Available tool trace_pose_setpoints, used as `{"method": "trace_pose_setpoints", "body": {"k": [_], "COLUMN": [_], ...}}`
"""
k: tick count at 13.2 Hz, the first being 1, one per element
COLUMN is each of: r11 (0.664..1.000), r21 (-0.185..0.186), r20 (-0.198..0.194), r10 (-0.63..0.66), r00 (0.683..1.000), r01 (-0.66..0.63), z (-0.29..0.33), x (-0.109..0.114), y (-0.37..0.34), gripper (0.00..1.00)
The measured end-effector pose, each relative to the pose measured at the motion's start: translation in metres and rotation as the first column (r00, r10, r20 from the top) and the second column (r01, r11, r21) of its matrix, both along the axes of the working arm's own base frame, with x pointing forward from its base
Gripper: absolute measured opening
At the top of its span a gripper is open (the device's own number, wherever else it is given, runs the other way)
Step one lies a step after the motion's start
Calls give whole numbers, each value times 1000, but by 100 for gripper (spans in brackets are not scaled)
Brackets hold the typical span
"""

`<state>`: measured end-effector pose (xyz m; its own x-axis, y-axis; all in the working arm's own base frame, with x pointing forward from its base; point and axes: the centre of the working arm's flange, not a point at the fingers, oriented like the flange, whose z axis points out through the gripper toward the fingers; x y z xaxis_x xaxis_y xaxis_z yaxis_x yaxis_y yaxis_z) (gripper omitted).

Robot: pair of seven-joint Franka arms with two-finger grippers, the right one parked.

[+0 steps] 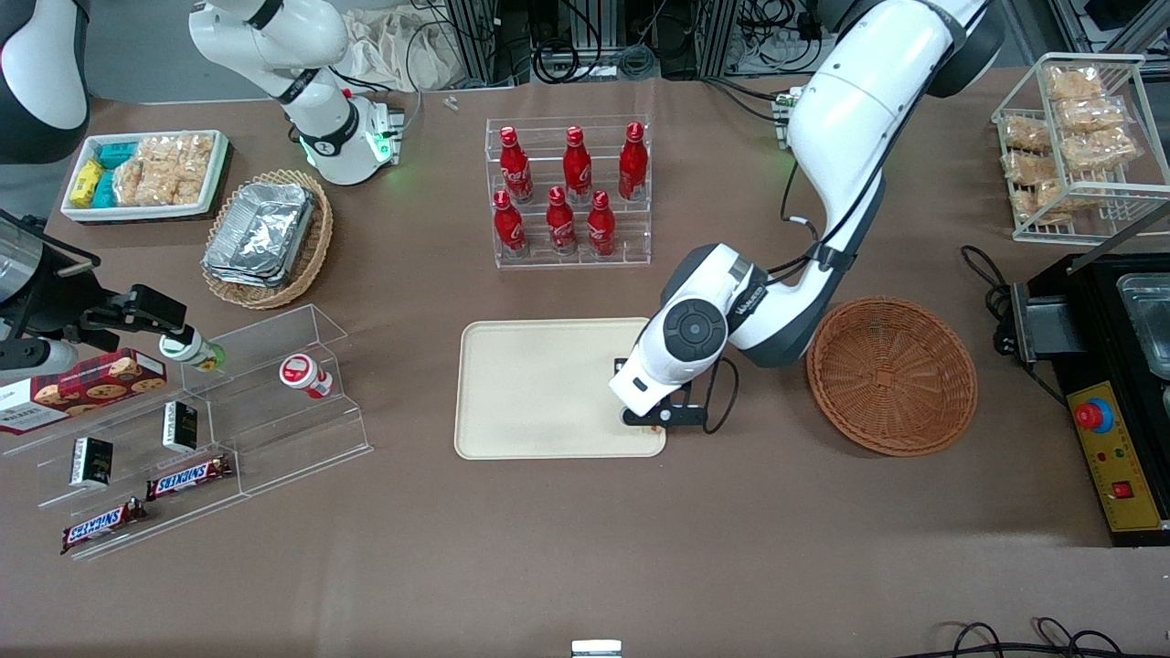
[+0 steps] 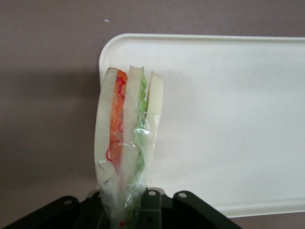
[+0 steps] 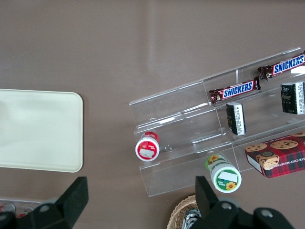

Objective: Place sandwich from basket to tray
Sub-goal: 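Lower the sandwich onto the tray and open the left gripper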

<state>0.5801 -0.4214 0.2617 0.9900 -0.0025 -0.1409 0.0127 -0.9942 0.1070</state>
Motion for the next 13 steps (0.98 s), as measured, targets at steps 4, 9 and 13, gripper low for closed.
{"method": "trace_pose_setpoints", "body": {"k": [4,9,13], "r11": [1000,998,998], "r21": [-15,-15,-11], "r20": [4,0,42], "r10": [1,56,56], "r00": [1000,998,998], "r01": [-1,-56,-56], "z": [-25,-38,-25], "x": [-7,-7,2], "y": [-14,-16,-16], "gripper": [16,27,70]}}
